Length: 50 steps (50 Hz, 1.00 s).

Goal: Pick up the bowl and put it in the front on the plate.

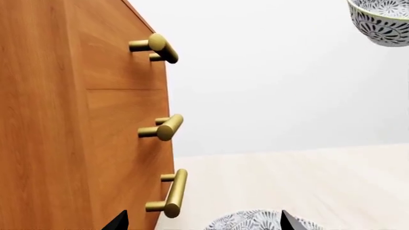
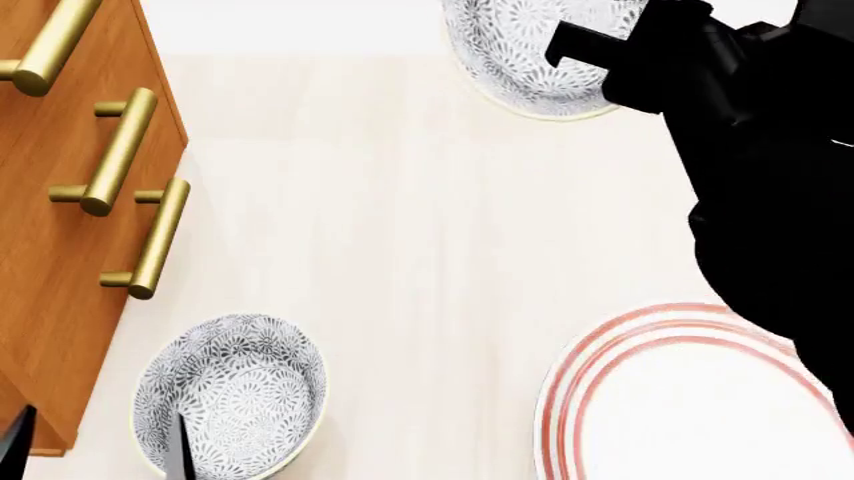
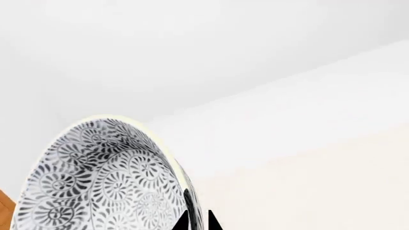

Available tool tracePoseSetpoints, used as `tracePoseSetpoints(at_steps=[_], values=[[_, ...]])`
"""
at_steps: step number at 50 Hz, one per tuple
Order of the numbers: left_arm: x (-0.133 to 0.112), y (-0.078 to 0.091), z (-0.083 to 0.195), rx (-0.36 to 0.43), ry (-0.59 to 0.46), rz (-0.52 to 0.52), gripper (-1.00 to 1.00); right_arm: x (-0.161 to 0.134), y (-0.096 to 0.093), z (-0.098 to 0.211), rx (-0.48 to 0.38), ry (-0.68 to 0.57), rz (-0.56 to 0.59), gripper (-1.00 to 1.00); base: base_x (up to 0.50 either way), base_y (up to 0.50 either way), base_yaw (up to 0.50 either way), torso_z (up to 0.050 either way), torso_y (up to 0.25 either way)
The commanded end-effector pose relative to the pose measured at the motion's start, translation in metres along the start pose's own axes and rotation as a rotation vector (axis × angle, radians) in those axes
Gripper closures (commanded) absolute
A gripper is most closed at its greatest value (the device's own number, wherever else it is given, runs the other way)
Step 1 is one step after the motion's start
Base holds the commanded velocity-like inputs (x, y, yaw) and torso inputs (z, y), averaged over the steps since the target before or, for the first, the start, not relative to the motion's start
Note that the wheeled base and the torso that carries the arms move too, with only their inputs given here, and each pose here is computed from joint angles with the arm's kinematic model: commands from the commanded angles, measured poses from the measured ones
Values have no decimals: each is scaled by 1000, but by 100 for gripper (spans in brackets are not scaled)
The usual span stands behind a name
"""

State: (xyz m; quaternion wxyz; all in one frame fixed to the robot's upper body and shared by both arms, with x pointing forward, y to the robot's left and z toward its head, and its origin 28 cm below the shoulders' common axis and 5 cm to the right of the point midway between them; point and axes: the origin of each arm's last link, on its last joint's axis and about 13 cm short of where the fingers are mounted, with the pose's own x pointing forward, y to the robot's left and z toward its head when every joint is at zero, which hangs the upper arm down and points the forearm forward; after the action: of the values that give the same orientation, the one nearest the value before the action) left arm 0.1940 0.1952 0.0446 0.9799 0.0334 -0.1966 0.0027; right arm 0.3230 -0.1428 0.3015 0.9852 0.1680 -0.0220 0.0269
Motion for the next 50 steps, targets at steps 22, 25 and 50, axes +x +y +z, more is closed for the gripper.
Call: tracePoseSetpoints(at_steps=[22, 25, 50], values=[[1, -3, 4, 35, -11, -28, -100, -114, -104, 19, -122, -35, 54, 100, 0, 0, 0, 0, 0], [1, -4, 4, 37, -9, -31, -100, -115, -111, 19, -109, -33, 27, 100, 0, 0, 0, 0, 0], [3, -3, 5, 45, -12, -30, -100, -121, -123, -14, -91, 93, 61, 100, 0, 0, 0, 0, 0]])
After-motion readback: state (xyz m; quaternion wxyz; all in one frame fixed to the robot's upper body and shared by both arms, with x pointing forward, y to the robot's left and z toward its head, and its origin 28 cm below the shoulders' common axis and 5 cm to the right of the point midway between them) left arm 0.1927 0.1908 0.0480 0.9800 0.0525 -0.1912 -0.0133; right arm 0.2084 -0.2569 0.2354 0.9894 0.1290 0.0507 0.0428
